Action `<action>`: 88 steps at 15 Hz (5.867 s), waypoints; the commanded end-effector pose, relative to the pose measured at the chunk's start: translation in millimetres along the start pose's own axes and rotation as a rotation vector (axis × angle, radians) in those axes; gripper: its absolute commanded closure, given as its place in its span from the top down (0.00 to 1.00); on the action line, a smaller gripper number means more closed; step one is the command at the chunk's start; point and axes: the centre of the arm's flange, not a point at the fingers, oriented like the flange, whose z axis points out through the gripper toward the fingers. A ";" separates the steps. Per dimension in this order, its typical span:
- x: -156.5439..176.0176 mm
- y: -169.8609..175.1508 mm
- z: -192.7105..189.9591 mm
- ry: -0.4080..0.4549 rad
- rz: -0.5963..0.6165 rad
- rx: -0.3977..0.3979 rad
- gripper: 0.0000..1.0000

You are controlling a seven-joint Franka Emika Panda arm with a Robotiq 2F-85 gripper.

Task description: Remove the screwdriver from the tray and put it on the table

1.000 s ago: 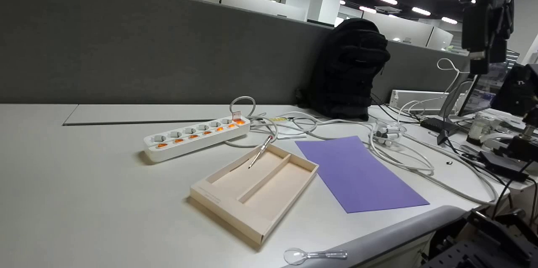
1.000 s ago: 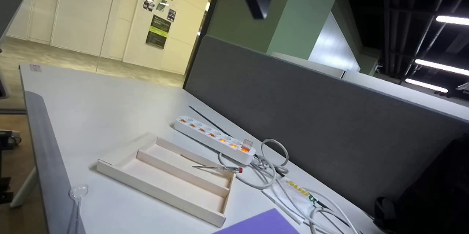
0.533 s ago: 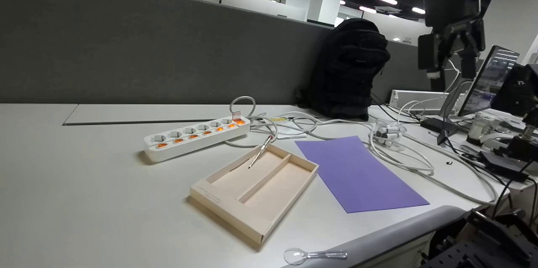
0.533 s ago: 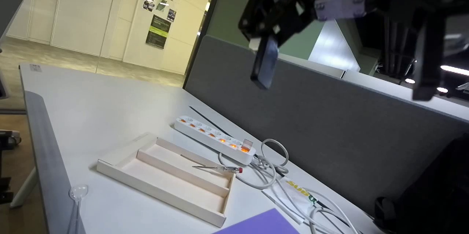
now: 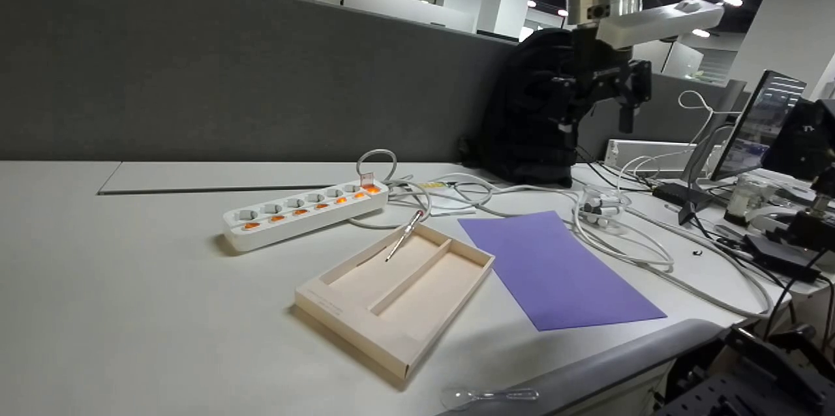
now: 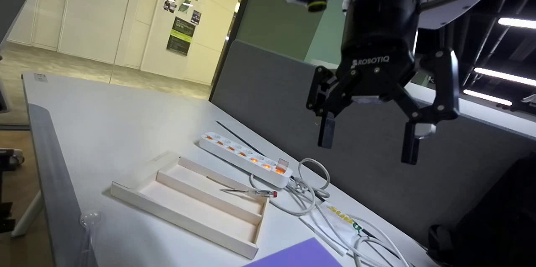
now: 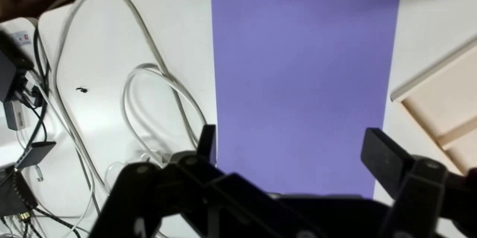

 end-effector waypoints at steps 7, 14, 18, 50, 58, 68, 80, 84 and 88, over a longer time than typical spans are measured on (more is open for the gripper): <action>112.7 -115.7 49.2 -0.004 -0.069 0.284 1.00; 105.9 -134.7 60.9 -0.011 -0.083 0.287 1.00; 114.8 -143.8 67.3 0.019 -0.026 0.285 1.00; 150.6 -188.3 102.4 0.163 0.376 0.291 0.06; 125.3 -70.8 92.4 0.155 0.608 0.235 0.06; 74.3 -10.3 180.6 -0.094 0.774 0.439 0.06; 74.1 9.7 231.1 -0.287 0.879 0.434 0.06; 88.0 -1.8 244.0 -0.302 0.872 0.393 0.06; 100.8 -13.0 241.9 -0.277 0.837 0.373 0.06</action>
